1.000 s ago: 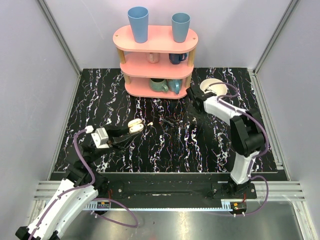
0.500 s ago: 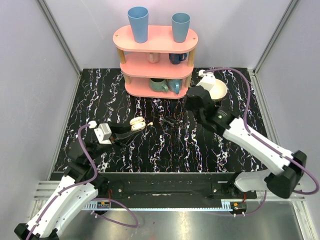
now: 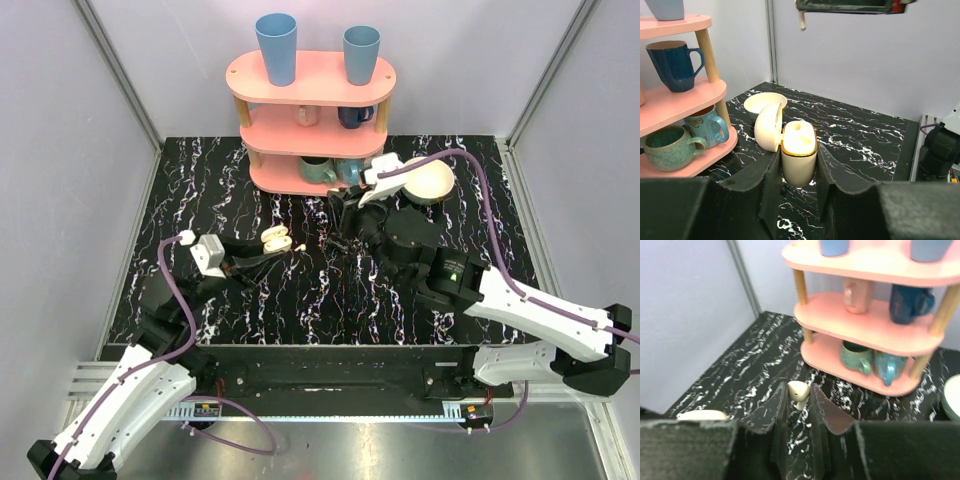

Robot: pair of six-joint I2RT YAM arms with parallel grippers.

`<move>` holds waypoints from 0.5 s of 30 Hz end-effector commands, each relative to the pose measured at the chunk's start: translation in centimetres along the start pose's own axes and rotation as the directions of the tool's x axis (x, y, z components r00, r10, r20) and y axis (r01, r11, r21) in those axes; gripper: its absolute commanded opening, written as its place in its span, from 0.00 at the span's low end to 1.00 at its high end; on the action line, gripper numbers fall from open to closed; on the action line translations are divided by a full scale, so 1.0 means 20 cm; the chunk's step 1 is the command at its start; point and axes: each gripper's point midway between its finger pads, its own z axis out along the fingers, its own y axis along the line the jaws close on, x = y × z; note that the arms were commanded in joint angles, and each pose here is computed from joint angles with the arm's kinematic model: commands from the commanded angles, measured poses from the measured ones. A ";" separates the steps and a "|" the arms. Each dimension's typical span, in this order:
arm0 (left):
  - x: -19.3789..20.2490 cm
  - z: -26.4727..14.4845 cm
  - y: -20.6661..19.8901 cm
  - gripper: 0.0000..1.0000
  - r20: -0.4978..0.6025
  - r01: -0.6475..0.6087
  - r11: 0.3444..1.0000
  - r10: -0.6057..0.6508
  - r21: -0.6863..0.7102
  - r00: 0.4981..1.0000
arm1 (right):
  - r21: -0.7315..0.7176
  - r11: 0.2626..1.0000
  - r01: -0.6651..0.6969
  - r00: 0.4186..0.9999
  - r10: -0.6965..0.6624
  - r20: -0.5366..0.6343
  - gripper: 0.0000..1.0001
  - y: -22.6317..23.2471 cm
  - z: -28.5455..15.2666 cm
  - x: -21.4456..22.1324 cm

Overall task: Insert the wireless bluetooth earbuds into the charging case
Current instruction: Insert the right earbud into the right side groove of the charging case.

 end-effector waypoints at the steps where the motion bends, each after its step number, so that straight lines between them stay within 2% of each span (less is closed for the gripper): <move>1: -0.20 0.02 0.03 0.00 0.106 -0.016 0.999 0.020 -0.041 0.994 | -0.036 0.997 0.065 0.987 -0.059 0.148 0.00 0.13 -0.04 -0.17; 7: -0.22 0.03 0.04 0.00 0.118 0.002 0.999 0.004 -0.053 0.993 | -0.094 0.985 0.143 0.980 -0.128 0.152 0.00 0.28 -0.05 -0.13; 15: -0.22 0.04 0.03 0.00 0.126 0.006 0.999 0.000 -0.043 0.992 | -0.204 0.970 0.129 0.987 -0.106 0.119 0.00 0.44 -0.07 -0.08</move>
